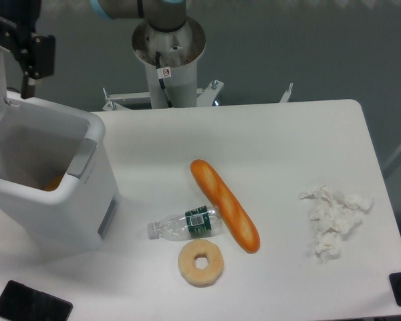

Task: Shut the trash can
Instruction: 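Lower the gripper onto the raised lid, pushing it shut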

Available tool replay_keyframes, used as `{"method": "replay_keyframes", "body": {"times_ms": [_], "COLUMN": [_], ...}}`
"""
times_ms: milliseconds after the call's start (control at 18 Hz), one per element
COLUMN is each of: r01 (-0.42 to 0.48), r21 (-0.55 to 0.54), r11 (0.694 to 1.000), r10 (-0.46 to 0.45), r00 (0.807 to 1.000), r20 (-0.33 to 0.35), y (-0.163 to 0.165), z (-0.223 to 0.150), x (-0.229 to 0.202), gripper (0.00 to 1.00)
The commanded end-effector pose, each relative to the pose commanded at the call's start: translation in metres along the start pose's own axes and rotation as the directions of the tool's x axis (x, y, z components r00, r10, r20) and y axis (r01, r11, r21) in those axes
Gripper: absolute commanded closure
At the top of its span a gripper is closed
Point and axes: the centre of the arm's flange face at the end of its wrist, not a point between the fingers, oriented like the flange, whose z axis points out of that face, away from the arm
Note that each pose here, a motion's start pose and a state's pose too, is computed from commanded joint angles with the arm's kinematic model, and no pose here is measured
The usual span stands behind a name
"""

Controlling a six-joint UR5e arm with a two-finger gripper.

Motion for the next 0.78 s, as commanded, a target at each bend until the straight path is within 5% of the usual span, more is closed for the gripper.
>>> {"method": "replay_keyframes", "body": {"times_ms": [778], "r01": [0.055], "r21": [-0.136], "r11": [0.989], "r10": [-0.051], "r00": [0.998], "r20": [0.033], "y": [0.021], "z": [0.068], "x": [-0.059], "gripper": [0.0]}}
